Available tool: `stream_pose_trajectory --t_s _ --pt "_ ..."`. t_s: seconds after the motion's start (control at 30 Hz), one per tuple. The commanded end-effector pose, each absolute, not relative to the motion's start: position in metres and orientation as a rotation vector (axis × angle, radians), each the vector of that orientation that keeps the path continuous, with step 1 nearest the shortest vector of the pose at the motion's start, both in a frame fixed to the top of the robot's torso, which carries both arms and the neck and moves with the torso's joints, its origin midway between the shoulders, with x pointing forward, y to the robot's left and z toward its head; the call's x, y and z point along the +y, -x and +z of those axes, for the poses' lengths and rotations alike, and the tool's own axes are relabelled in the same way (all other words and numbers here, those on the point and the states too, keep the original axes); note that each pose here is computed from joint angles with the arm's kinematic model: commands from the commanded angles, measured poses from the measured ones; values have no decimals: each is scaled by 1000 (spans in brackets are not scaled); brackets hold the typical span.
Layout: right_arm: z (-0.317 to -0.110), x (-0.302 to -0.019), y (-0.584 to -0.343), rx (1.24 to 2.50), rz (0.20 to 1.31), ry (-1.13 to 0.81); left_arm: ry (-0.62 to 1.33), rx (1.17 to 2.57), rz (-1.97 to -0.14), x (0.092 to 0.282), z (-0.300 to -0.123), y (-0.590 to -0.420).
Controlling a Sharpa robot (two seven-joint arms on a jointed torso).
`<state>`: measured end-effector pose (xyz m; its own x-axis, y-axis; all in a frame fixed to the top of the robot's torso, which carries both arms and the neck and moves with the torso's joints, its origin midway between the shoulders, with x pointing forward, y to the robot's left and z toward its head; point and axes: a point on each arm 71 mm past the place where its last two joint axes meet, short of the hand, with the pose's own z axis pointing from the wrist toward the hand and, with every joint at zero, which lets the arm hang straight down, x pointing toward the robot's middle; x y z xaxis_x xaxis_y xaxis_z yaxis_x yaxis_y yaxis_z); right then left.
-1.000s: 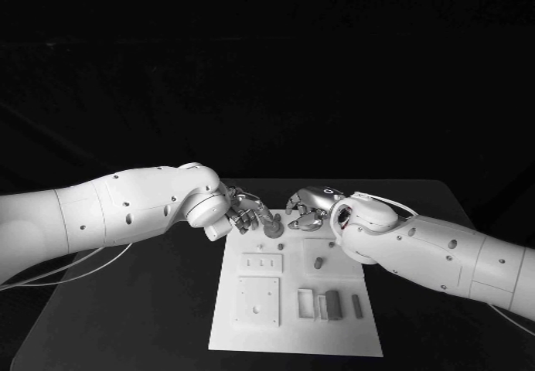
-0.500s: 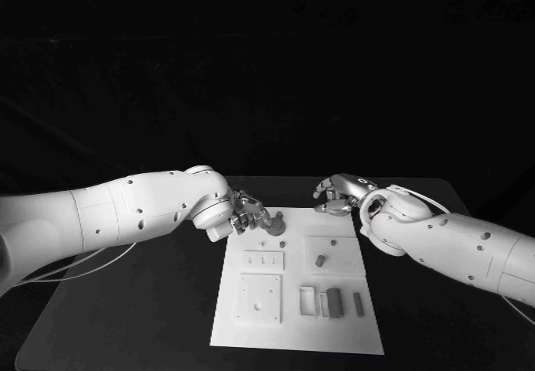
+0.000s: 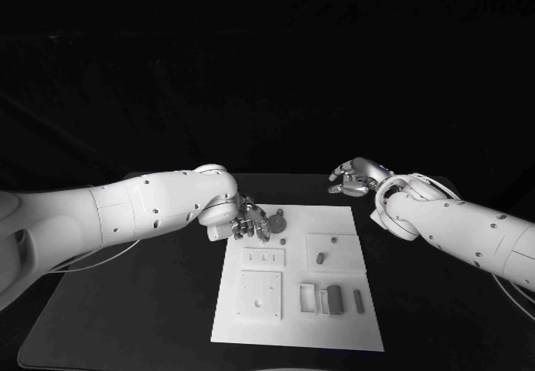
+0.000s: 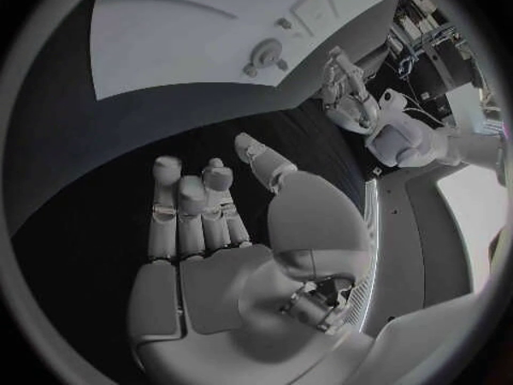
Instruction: Assemble the parts on the task board
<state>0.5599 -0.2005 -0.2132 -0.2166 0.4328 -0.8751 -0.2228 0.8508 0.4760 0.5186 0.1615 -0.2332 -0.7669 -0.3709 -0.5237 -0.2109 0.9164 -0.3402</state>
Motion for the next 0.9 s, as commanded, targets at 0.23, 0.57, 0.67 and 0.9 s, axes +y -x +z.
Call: stream_pose_trajectory --t_s 0.23,0.57,0.67,0.9 --pt "-210 -204 -562 1688 637 -211 398 2512 -314 158 -251 -515" --pt "-209 -203 -562 1684 644 -209 350 2480 -298 156 -256 -515" --pt "-208 -201 -561 1679 650 -207 306 2463 -277 155 -258 -515" --pt "-208 -199 -560 1681 657 -203 218 2421 -232 154 -262 -515"
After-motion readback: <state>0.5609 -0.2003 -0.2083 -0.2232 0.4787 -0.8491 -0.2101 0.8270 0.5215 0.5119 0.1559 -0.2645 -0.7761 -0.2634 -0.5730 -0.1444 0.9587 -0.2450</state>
